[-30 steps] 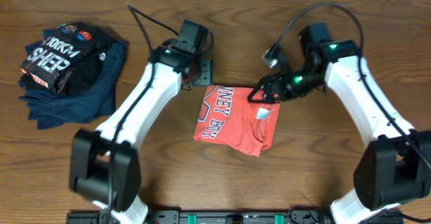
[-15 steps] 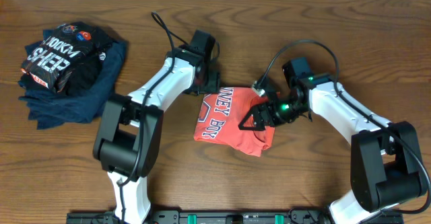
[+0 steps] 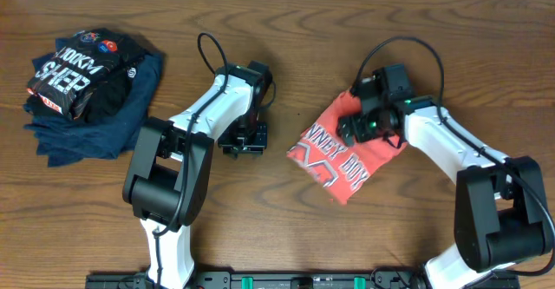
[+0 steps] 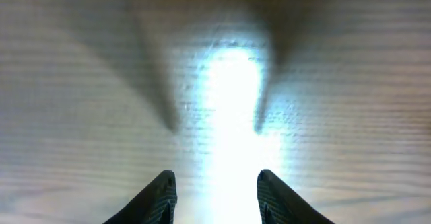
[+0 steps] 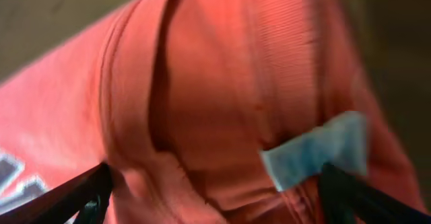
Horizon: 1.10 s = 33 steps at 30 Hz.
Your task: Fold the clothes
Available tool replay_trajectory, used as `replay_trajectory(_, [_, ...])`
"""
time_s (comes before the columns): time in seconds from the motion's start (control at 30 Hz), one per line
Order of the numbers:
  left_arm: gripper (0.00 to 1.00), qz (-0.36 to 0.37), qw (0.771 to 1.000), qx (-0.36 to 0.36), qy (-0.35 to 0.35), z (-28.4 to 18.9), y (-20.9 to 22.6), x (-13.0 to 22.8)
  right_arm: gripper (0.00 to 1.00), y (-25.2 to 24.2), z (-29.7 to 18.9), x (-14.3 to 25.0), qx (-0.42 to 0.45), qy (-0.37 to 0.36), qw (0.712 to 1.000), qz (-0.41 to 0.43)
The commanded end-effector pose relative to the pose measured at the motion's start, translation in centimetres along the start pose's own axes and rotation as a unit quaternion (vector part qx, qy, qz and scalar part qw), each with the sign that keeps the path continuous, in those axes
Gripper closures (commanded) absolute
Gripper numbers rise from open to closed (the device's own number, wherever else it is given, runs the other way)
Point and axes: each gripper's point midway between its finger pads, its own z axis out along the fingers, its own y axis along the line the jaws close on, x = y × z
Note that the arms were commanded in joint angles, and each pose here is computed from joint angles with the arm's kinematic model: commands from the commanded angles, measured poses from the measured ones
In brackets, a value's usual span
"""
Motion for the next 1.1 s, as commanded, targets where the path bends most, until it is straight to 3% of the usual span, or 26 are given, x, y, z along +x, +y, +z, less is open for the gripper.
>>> replay_trajectory(0.0, [0.59,-0.017,1.0,-0.009,0.0,-0.1,0.1,0.4,0.01,-2.3,-0.5,-1.6,0.056,-0.024,0.998,0.005])
replay_trajectory(0.1, [0.6,-0.015,0.999,0.002,-0.028,-1.2,-0.2,-0.3,0.01,-1.9,-1.8,-2.9,0.058,-0.037,0.998,-0.014])
replay_trajectory(0.23, [0.57,0.009,0.992,0.041,-0.123,-4.3,-1.5,-3.0,0.01,-2.0,-5.4,-4.5,0.089,-0.074,0.993,-0.017])
replay_trajectory(0.43, [0.15,0.092,0.946,0.135,-0.279,-10.2,-5.7,-7.8,0.01,-1.7,-12.0,-3.9,0.117,-0.114,0.986,0.018])
replay_trajectory(0.53, [0.09,0.163,0.919,0.187,-0.308,-11.5,-8.4,-8.6,0.01,-1.3,-13.1,-1.7,0.113,-0.089,0.988,0.053])
replay_trajectory(0.73, [0.09,0.189,0.906,0.243,-0.29,-10.0,-11.0,-9.2,0.21,0.2,-11.5,2.7,0.068,-0.007,0.994,0.084])
replay_trajectory(0.9, [0.09,0.206,0.911,0.251,-0.253,-7.0,-12.6,-8.8,0.21,-0.3,-9.5,5.4,0.071,0.02,0.987,0.141])
replay_trajectory(1.07, [0.09,0.221,0.915,0.249,-0.23,-5.1,-13.9,-8.0,0.17,-0.5,-7.7,6.8,0.068,0.024,0.987,0.144])
